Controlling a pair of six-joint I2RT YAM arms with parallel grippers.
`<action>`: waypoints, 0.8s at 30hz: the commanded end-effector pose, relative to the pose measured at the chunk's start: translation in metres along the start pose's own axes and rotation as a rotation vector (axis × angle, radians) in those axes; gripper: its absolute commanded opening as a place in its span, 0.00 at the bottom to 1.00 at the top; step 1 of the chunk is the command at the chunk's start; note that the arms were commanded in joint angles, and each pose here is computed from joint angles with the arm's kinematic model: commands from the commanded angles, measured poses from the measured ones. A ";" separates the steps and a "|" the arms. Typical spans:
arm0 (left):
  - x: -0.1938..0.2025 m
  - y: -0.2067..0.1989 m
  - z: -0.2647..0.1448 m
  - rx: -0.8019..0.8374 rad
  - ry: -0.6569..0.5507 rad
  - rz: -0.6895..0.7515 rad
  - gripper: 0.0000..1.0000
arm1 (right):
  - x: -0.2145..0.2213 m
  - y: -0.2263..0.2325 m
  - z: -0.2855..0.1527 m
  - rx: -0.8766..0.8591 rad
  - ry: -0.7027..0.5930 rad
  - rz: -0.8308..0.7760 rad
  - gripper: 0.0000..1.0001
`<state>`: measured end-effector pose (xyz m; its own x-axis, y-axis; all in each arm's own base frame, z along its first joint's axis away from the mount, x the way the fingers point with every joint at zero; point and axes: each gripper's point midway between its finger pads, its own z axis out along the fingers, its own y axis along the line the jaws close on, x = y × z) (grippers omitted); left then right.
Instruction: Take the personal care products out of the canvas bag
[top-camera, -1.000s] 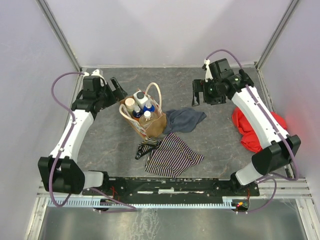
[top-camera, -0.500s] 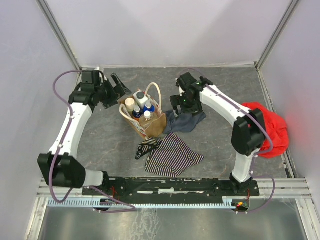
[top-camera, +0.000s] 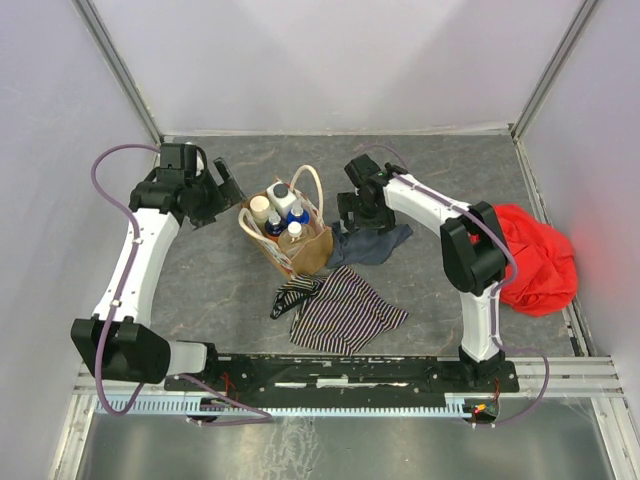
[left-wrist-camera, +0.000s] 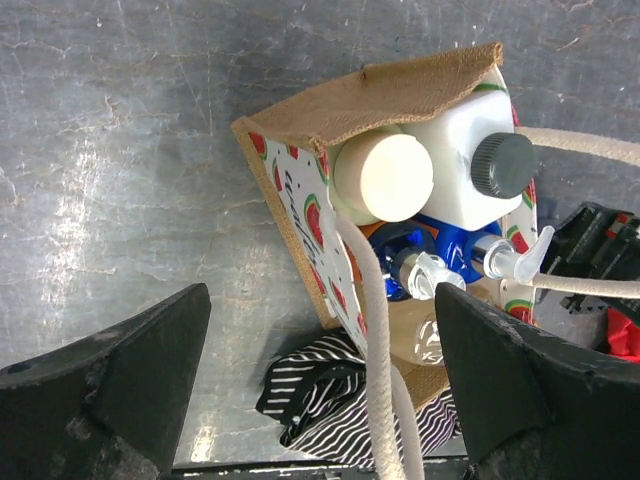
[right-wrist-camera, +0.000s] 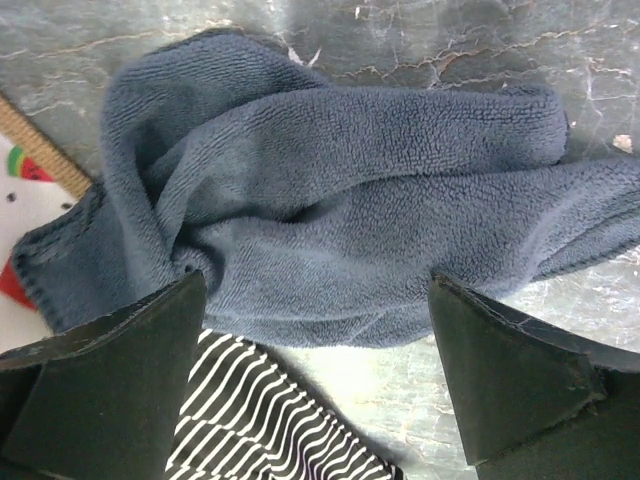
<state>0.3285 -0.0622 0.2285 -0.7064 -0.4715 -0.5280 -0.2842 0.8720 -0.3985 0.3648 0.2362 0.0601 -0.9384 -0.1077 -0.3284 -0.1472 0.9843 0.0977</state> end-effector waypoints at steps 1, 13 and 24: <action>-0.006 0.006 -0.008 -0.027 -0.032 0.028 0.99 | -0.004 -0.003 0.015 0.045 0.010 0.045 1.00; -0.014 0.004 -0.023 -0.029 -0.071 0.021 0.99 | 0.009 -0.057 0.034 0.224 0.115 0.133 1.00; -0.014 0.003 -0.028 -0.022 -0.082 0.013 0.99 | -0.049 -0.163 0.066 0.294 0.150 0.314 1.00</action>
<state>0.3169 -0.0520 0.2327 -0.6961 -0.4738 -0.5394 -0.3186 0.8772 -0.3593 0.4175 0.1288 0.0179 -0.9683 0.1783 -0.1751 0.1854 0.9824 -0.0247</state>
